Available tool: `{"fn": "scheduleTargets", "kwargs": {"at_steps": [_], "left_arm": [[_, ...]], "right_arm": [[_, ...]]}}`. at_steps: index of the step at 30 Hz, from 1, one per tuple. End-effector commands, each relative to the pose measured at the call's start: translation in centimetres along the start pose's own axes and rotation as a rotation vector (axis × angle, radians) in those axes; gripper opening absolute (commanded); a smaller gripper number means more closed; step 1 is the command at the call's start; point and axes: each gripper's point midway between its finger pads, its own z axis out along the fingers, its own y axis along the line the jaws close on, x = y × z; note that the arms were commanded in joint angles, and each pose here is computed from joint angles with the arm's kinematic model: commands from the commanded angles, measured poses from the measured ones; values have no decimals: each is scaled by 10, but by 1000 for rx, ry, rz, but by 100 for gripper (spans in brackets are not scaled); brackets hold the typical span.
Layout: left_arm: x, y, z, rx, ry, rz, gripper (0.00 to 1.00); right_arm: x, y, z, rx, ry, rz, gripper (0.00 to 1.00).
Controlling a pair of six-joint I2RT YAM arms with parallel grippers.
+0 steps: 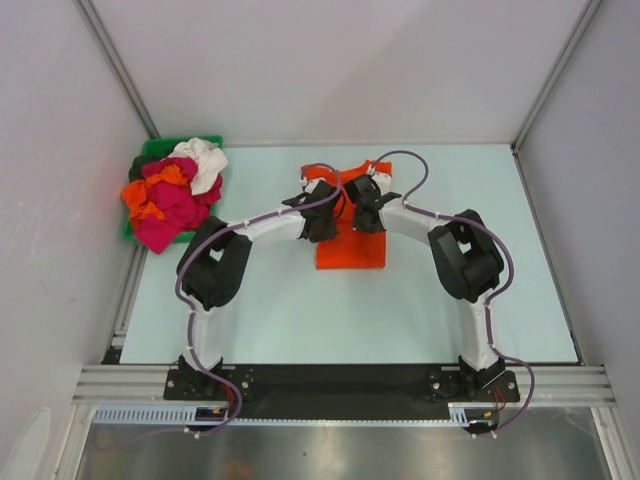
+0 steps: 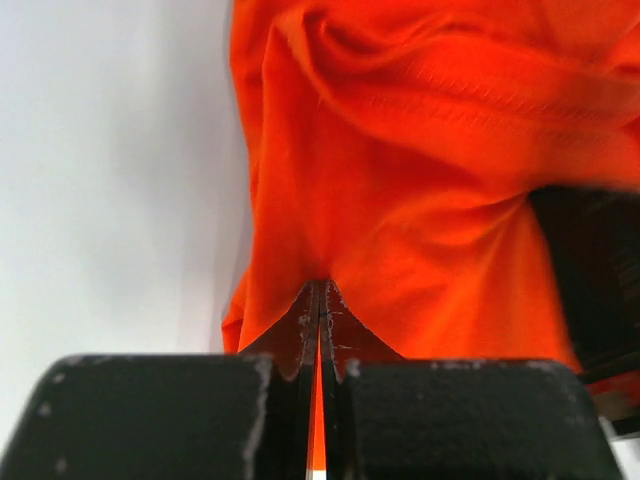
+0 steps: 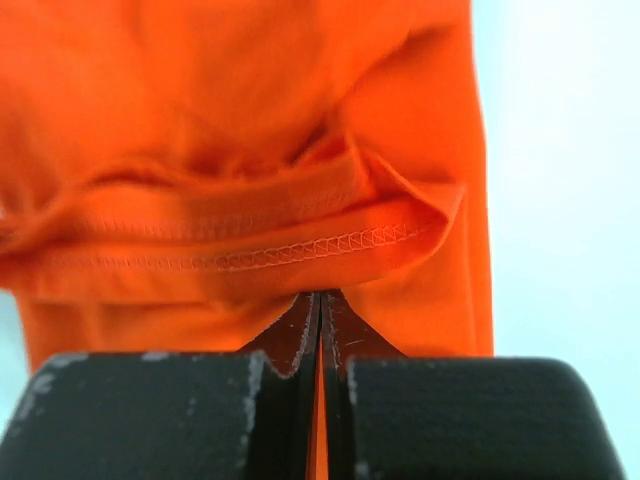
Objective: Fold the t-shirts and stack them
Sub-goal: Grab one side of the 2/3 rectangular tshirt with both arms
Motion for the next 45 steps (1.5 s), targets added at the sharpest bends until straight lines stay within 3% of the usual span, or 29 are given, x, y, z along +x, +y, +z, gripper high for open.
{"fn": "scheduleTargets", "kwargs": {"at_steps": [1, 18, 22, 23, 24, 25, 26, 30, 32, 39, 45], "left_arm": [[14, -3, 5, 23, 33, -25, 0], [29, 6, 9, -10, 61, -1, 0], [9, 2, -15, 18, -34, 21, 11], [3, 0, -20, 27, -66, 21, 18], [-6, -4, -32, 46, -92, 23, 21], [-9, -5, -36, 50, -101, 25, 25], [-12, -5, -41, 49, -109, 26, 32], [-14, 0, -57, 49, -131, 31, 46], [-10, 4, -63, 50, -134, 28, 47], [23, 16, -62, 35, -94, 36, 48], [40, 20, -53, 19, -67, 44, 47]], "right_arm": [[-37, 10, 7, -31, -65, 68, 0], [-81, -6, 47, 1, -85, 108, 0], [-112, 5, 10, -74, -181, 117, 0], [-111, 6, 3, -84, -184, 113, 2], [-115, 9, -5, -95, -194, 109, 15], [-115, 7, -12, -88, -189, 97, 22], [-120, 9, -26, -95, -203, 93, 34], [-108, 7, -61, -104, -212, 54, 48], [-102, 3, -79, -112, -224, 61, 48], [-21, -30, -80, -58, -109, 44, 47], [11, -48, -79, -33, -69, 36, 46]]}}
